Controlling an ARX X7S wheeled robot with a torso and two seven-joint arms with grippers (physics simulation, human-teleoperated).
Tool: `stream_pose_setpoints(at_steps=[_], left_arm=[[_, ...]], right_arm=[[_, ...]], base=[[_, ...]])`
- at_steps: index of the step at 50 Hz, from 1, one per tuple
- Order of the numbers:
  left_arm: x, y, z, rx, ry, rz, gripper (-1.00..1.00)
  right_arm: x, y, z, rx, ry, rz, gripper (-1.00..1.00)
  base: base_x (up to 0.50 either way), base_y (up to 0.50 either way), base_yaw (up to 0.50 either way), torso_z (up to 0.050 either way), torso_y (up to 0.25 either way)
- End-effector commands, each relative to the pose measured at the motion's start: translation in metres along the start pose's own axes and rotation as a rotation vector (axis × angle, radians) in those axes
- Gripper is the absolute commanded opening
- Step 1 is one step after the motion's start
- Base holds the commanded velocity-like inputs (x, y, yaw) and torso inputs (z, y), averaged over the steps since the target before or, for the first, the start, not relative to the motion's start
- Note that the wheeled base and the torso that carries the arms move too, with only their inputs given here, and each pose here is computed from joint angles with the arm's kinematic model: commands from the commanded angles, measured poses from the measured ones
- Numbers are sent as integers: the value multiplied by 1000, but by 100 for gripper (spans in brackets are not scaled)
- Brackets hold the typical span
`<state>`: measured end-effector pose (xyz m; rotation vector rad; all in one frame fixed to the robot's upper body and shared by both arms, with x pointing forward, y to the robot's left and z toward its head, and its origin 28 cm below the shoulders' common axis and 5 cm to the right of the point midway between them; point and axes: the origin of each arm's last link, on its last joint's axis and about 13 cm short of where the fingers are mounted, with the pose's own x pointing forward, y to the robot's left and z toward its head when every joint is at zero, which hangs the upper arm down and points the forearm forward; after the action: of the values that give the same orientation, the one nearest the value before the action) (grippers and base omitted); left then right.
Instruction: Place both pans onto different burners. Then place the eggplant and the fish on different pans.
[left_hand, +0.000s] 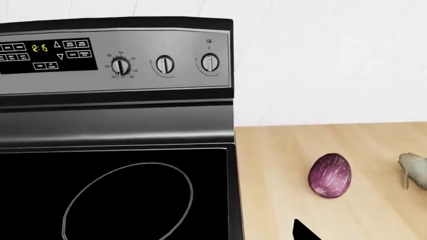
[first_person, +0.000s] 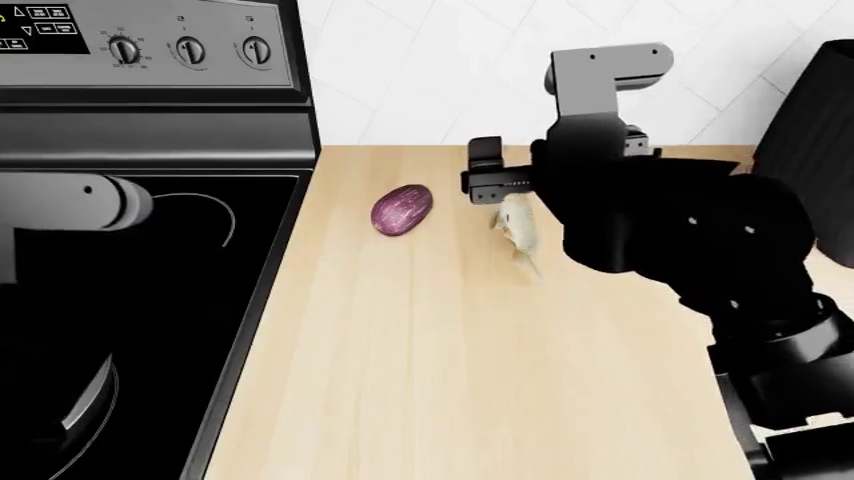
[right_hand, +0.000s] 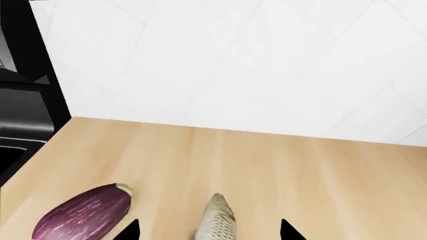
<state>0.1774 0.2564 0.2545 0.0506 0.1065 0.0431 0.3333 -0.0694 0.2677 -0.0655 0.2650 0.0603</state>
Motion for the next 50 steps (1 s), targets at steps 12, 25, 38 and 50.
stream_pose_setpoints(at_steps=[12, 25, 38, 50], left_arm=[[0, 2, 3, -20, -13, -8, 100], [-1, 3, 0, -16, -13, -16, 100], [-1, 3, -1, -10, -13, -18, 100], [-1, 3, -1, -11, -16, -20, 100]], right_arm=[[27, 9, -6, -2, 77, -55, 100], [40, 17, -26, 9, 139, -64, 100], [49, 17, -34, 14, 163, -74, 100], [54, 18, -43, 6, 190, -71, 100]], base=[[0, 0, 0, 0, 0], [0, 0, 0, 0, 0], [0, 0, 0, 0, 0], [0, 0, 0, 0, 0]])
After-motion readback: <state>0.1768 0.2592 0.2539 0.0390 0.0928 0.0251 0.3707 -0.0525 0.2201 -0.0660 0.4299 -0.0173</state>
